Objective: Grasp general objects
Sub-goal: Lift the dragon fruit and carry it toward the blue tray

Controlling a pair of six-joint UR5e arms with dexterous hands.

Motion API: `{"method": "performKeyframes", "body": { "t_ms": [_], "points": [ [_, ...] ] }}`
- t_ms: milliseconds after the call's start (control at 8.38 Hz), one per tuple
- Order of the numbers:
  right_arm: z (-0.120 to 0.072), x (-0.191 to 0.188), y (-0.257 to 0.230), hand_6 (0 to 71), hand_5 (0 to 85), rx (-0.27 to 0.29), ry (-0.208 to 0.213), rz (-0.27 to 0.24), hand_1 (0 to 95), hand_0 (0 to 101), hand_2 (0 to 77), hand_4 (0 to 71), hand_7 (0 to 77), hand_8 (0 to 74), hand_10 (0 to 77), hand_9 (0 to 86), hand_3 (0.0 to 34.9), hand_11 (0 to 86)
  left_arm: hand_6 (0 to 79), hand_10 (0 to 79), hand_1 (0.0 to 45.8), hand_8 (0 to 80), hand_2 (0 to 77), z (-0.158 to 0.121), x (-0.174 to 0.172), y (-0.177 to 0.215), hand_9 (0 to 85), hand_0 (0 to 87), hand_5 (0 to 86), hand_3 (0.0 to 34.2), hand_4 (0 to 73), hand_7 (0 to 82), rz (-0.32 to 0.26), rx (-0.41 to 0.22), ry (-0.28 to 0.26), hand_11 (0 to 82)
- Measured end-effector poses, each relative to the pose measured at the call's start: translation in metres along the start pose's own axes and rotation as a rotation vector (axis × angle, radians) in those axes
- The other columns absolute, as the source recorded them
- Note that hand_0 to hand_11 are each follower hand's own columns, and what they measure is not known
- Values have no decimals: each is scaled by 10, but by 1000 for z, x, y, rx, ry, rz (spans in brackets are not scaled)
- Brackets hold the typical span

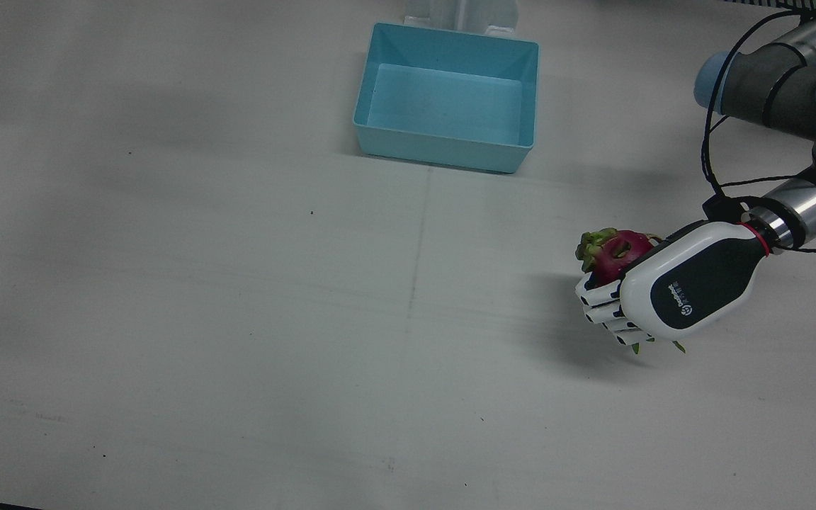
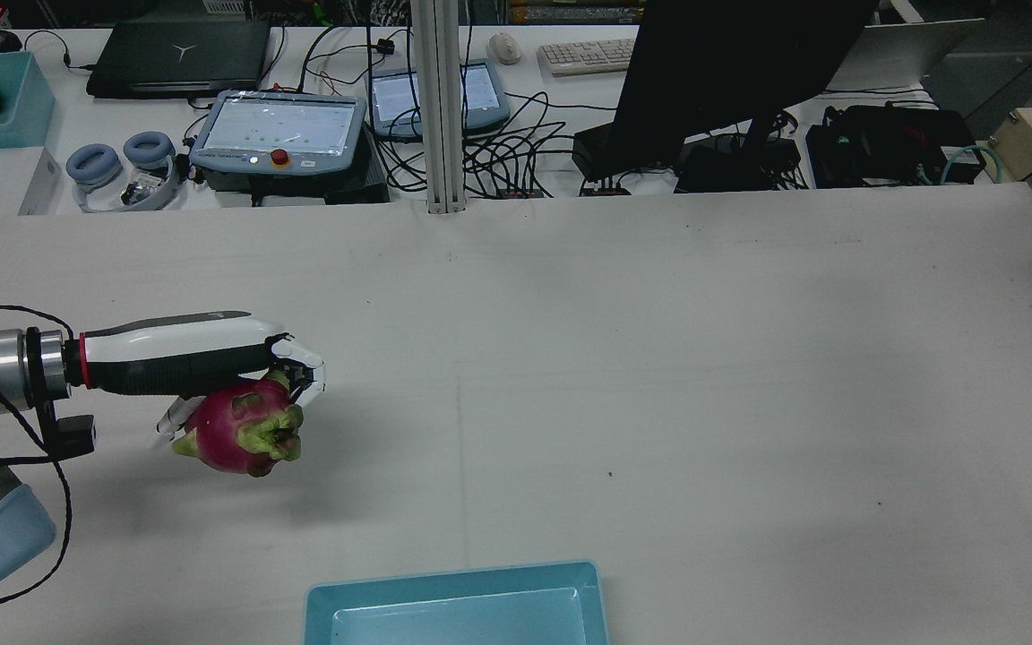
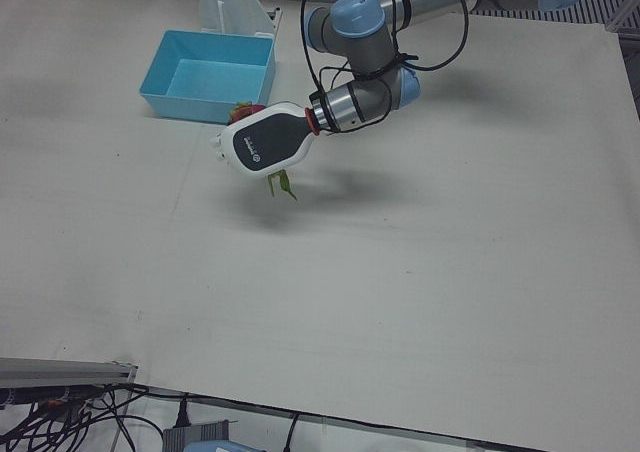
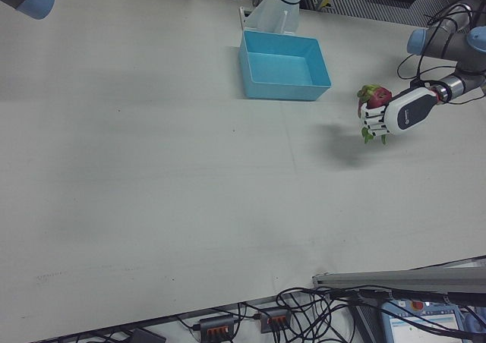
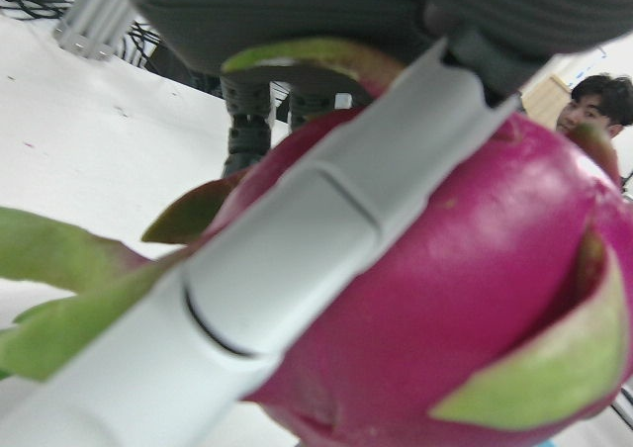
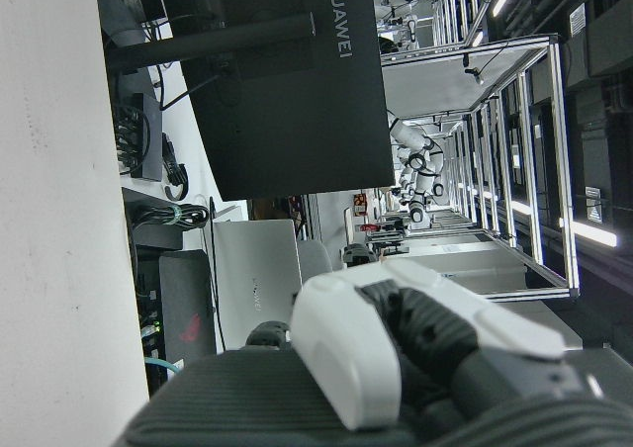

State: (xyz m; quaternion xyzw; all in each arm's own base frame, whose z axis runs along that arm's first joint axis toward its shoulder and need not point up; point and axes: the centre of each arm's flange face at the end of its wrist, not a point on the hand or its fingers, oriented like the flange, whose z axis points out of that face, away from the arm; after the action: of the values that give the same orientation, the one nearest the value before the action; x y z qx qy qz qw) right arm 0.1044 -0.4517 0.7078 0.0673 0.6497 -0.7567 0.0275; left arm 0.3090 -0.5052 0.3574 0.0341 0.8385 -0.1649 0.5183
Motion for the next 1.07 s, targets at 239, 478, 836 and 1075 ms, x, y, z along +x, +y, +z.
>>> {"method": "performKeyframes", "body": {
  "t_ms": [239, 478, 836, 1075],
  "points": [
    [0, 0, 0, 0, 0, 0, 0, 0, 949, 0, 774, 0, 0, 0, 0, 5, 0, 5, 409, 333, 0, 540, 44, 9, 27, 23, 491, 800, 654, 0, 191, 654, -60, -121, 40, 693],
    [0, 0, 0, 0, 0, 0, 0, 0, 949, 0, 774, 0, 0, 0, 0, 5, 0, 5, 409, 333, 0, 545, 44, 30, 43, 76, 491, 800, 654, 0, 191, 654, -116, -249, 69, 693],
    [0, 0, 0, 0, 0, 0, 0, 0, 949, 0, 774, 0, 0, 0, 0, 5, 0, 5, 415, 333, 0, 545, 44, 90, 52, 181, 491, 800, 654, 0, 191, 654, -221, -399, 119, 693],
    [0, 0, 0, 0, 0, 0, 0, 0, 949, 0, 774, 0, 0, 0, 0, 5, 0, 5, 415, 333, 0, 545, 44, 124, 76, 235, 491, 802, 654, 0, 191, 654, -266, -467, 142, 693]
  ]
}}
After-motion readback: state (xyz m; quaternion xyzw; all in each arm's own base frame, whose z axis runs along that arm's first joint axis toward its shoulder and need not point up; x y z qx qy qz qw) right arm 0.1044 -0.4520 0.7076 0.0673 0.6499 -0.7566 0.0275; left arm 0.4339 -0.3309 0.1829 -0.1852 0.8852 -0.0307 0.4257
